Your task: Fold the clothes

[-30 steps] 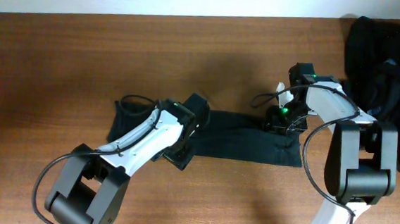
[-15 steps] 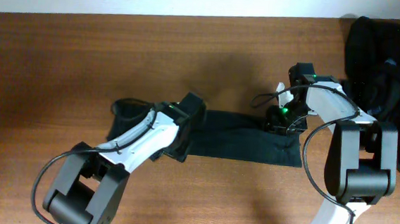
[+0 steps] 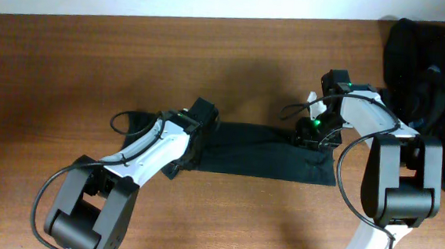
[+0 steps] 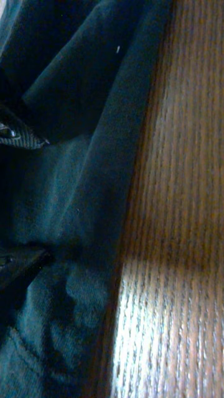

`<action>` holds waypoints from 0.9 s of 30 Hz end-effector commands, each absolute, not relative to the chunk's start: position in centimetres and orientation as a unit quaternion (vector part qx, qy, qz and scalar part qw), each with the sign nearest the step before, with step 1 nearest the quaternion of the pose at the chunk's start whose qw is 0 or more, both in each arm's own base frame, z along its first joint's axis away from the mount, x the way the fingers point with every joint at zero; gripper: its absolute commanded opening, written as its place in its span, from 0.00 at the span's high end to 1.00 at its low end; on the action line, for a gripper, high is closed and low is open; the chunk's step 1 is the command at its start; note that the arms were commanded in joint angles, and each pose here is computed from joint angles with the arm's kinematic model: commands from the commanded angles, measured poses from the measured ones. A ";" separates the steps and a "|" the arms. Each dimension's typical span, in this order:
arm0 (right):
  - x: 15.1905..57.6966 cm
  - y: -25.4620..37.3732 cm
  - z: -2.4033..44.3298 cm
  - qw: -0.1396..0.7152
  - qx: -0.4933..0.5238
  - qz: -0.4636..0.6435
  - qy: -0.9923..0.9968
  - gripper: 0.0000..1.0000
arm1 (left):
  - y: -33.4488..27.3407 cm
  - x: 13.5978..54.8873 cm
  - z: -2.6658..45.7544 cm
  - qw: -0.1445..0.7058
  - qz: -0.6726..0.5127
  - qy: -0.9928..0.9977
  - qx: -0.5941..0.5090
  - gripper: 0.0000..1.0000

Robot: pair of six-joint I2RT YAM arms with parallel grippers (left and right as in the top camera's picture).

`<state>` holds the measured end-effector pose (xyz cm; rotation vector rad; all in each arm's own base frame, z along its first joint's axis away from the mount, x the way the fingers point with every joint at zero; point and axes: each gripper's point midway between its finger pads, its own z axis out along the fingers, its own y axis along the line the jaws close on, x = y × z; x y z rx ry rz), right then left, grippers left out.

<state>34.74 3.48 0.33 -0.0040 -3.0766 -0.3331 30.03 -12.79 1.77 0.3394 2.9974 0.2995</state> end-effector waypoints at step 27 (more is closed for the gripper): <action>37.9 2.7 4.7 -0.002 0.004 -0.086 -0.996 0.44 | -11.8 36.7 7.2 0.146 0.138 0.959 0.199 0.98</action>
